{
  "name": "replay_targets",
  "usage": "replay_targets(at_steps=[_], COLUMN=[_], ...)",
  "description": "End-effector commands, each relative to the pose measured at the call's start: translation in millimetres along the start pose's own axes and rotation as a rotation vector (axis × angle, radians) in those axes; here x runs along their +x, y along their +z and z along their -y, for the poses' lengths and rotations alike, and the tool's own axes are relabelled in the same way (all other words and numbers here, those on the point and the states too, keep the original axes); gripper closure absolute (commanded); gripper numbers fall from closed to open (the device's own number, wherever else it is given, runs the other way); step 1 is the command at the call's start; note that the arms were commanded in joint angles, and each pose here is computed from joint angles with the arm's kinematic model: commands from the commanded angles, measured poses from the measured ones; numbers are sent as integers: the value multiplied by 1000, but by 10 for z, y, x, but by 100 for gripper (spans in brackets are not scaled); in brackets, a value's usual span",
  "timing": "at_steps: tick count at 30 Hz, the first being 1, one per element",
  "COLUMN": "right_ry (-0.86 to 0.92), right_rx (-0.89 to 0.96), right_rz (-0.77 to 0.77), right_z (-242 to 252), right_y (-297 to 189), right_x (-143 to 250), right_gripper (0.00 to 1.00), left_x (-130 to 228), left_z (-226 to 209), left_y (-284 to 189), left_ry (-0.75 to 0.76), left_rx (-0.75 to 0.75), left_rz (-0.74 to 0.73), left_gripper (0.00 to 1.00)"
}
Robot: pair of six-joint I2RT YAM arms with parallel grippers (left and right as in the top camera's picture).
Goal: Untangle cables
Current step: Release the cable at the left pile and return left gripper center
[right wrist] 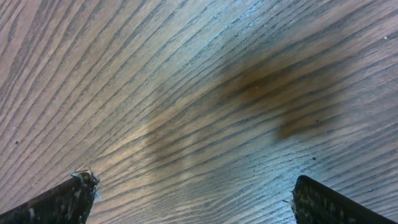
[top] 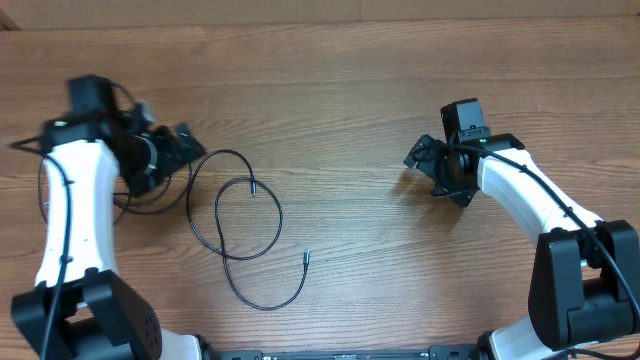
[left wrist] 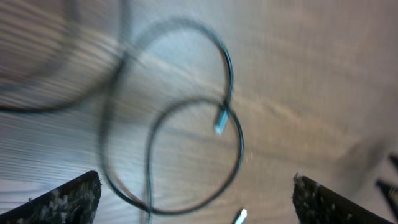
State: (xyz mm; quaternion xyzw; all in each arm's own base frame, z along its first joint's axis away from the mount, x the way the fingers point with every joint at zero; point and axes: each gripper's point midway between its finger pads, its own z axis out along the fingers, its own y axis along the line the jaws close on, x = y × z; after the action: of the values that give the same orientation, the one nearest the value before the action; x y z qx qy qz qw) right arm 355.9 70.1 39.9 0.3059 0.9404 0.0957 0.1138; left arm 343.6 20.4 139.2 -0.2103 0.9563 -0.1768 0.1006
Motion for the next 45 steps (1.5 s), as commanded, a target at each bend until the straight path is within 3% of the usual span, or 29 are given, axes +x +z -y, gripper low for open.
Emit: replay_targets(at_steps=[1,8,24,33,45], right_ry=[-3,-3,-3,-3,-3], right_rx=[-19,-19,-19,-19,-19], right_rz=[33,33,33,33,33], right_z=[-48,-48,-48,-48,-48], right_y=[-87,-87,-87,-87,-87], right_x=[-79,-79,-79,-79,-79], right_gripper=[0,0,0,0,0], left_x=[286,652,1172,1344,1364], left_z=[202,527,1024,1170,1096], left_y=[294,760,941,1022,1110], left_ry=[100,223,391,469,434], left_rx=[38,62,72,17,-1], left_rz=[-73,-118,-204,-186,-176], left_gripper=[1,1,0,0,0])
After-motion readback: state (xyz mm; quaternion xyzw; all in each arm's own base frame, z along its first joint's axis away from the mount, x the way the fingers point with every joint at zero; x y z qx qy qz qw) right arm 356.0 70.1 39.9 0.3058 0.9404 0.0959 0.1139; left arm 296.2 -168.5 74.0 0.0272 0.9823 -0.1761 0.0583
